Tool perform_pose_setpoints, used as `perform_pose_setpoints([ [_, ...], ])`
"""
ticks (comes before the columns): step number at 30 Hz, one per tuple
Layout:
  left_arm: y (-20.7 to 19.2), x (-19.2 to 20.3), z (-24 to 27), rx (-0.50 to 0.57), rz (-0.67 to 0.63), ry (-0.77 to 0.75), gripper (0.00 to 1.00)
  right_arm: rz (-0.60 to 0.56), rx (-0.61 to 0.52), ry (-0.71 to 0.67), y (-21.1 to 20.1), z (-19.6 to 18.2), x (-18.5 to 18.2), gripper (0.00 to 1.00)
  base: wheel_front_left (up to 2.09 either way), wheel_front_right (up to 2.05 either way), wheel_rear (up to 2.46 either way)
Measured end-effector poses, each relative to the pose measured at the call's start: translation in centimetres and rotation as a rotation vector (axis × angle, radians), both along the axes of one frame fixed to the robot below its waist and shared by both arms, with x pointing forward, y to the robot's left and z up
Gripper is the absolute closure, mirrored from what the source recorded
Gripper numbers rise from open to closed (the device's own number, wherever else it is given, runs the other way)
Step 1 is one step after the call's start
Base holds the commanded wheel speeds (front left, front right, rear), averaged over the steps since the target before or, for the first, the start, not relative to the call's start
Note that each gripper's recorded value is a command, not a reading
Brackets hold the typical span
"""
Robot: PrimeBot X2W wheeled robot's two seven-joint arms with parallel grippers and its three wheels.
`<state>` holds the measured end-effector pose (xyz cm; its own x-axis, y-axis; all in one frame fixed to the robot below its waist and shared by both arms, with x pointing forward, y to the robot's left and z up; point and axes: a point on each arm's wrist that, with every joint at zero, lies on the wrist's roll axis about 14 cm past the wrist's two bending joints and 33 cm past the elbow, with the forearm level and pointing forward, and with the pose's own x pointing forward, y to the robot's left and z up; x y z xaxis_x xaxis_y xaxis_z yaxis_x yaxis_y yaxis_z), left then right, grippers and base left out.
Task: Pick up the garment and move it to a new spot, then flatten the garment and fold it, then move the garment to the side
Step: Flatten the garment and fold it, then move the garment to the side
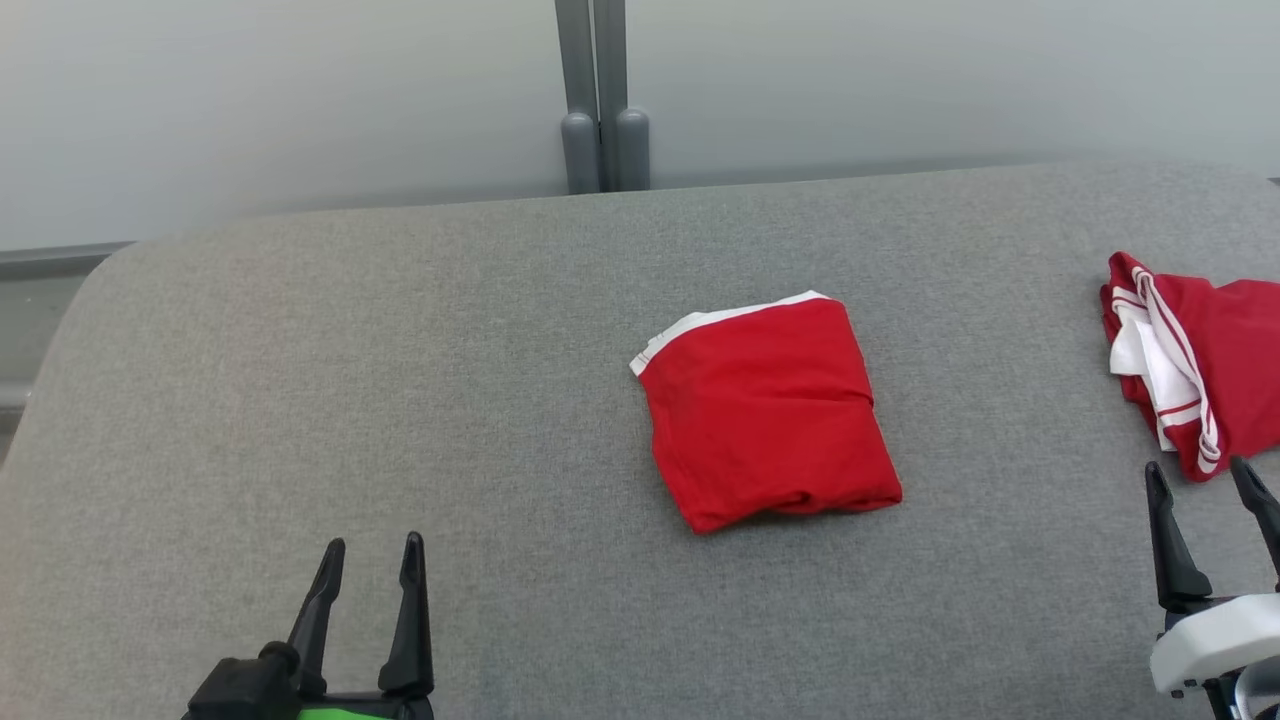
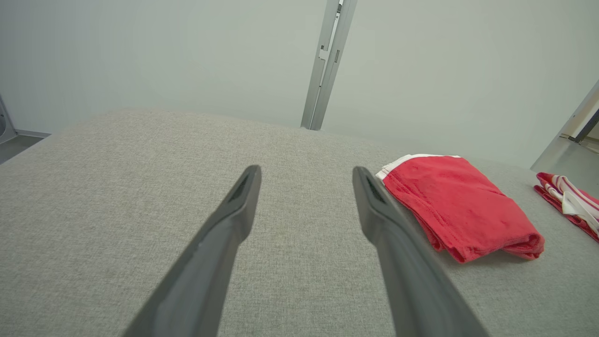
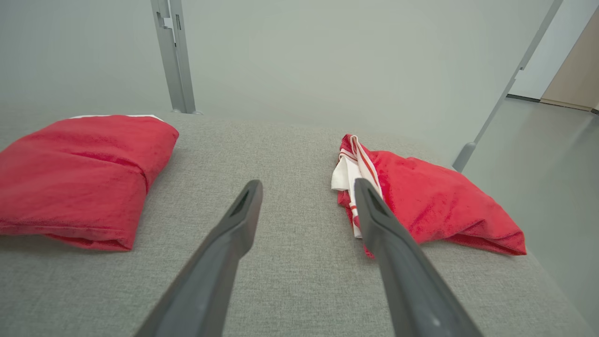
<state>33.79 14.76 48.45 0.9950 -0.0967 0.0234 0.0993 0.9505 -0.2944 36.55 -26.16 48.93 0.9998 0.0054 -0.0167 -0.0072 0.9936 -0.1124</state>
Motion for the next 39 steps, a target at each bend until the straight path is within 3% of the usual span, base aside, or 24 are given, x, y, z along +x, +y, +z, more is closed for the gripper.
perform_pose_setpoints([
  [10, 0.7, -0.2, 1.0, 0.012, 0.013, -0.032, 0.0, -0.085, 0.031, -0.034, -0.6, 0.4, -3.7, 0.0, 0.0, 0.0, 0.0],
  [39, 2.7, -2.1, 0.1, 0.033, 0.068, -0.01, 0.0, 0.021, 0.038, -0.069, 2.9, 1.4, -2.7, 0.0, 0.0, 0.0, 0.0],
])
